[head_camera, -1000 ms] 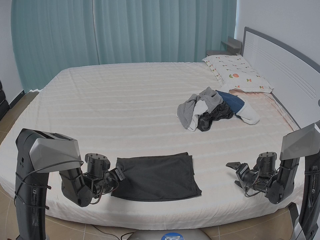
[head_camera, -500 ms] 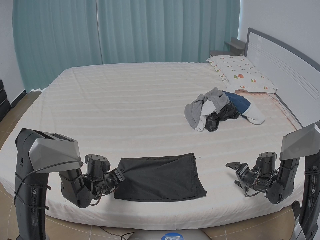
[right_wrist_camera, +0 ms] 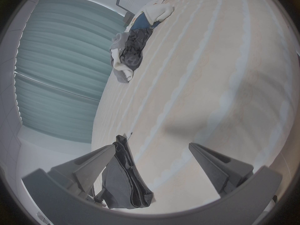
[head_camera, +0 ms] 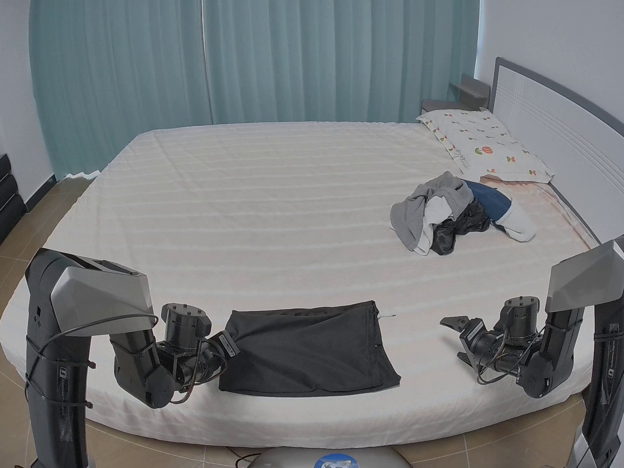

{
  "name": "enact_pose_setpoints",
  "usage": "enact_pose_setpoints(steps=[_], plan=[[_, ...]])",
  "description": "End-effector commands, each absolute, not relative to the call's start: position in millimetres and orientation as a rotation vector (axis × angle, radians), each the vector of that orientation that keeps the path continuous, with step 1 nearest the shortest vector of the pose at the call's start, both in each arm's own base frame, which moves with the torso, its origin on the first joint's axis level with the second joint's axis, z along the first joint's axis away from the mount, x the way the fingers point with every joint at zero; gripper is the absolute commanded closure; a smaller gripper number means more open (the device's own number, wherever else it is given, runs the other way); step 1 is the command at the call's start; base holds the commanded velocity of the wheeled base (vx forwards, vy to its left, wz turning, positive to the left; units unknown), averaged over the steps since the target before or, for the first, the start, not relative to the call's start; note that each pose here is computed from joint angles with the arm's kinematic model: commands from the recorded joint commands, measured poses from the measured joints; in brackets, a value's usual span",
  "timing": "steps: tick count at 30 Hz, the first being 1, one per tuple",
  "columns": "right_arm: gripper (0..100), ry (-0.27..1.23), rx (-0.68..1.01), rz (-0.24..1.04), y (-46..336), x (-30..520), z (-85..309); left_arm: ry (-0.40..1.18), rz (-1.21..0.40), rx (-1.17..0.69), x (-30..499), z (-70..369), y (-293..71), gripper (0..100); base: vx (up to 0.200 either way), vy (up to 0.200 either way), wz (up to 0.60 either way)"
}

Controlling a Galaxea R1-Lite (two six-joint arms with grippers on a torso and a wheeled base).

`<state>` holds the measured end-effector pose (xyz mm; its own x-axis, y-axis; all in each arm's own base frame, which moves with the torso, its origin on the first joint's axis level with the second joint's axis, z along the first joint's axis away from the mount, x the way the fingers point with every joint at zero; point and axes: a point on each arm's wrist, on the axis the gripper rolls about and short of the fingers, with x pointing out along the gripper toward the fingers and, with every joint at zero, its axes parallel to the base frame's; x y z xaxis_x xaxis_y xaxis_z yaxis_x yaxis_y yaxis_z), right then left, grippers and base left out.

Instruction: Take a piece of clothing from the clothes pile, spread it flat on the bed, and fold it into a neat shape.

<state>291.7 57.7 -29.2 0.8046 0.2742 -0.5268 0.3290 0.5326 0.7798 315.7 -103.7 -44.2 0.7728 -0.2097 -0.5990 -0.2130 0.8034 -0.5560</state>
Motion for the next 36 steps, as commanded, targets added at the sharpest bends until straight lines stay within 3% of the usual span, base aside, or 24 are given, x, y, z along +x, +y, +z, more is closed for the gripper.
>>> enact_pose_setpoints(steps=[1, 16, 30, 31, 36], plan=[[0, 0.666, 1.030, -0.036, 57.5, 291.7, -29.6, 0.700, 0.004, -0.655, 314.0, -42.7, -102.7, 100, 0.000, 0.200, 0.00], [0, 0.668, 1.029, -0.036, 58.0, 291.5, -29.7, 0.719, 0.012, -0.648, 303.1, -39.9, -100.5, 100, 0.000, 0.200, 0.00], [0, 0.666, 1.029, -0.035, 58.0, 291.6, -29.6, 0.754, -0.002, -0.635, 291.6, -40.5, -105.3, 100, 0.000, 0.000, 0.00], [0, 0.667, 1.029, -0.037, 57.5, 291.6, -29.7, 0.770, -0.013, -0.627, 286.9, -41.2, -109.1, 0, 0.000, 0.000, 0.00], [0, 0.666, 1.030, -0.036, 57.5, 291.7, -29.6, 0.776, -0.021, -0.618, 284.0, -41.0, -111.5, 0, 0.000, 0.000, 0.00]])
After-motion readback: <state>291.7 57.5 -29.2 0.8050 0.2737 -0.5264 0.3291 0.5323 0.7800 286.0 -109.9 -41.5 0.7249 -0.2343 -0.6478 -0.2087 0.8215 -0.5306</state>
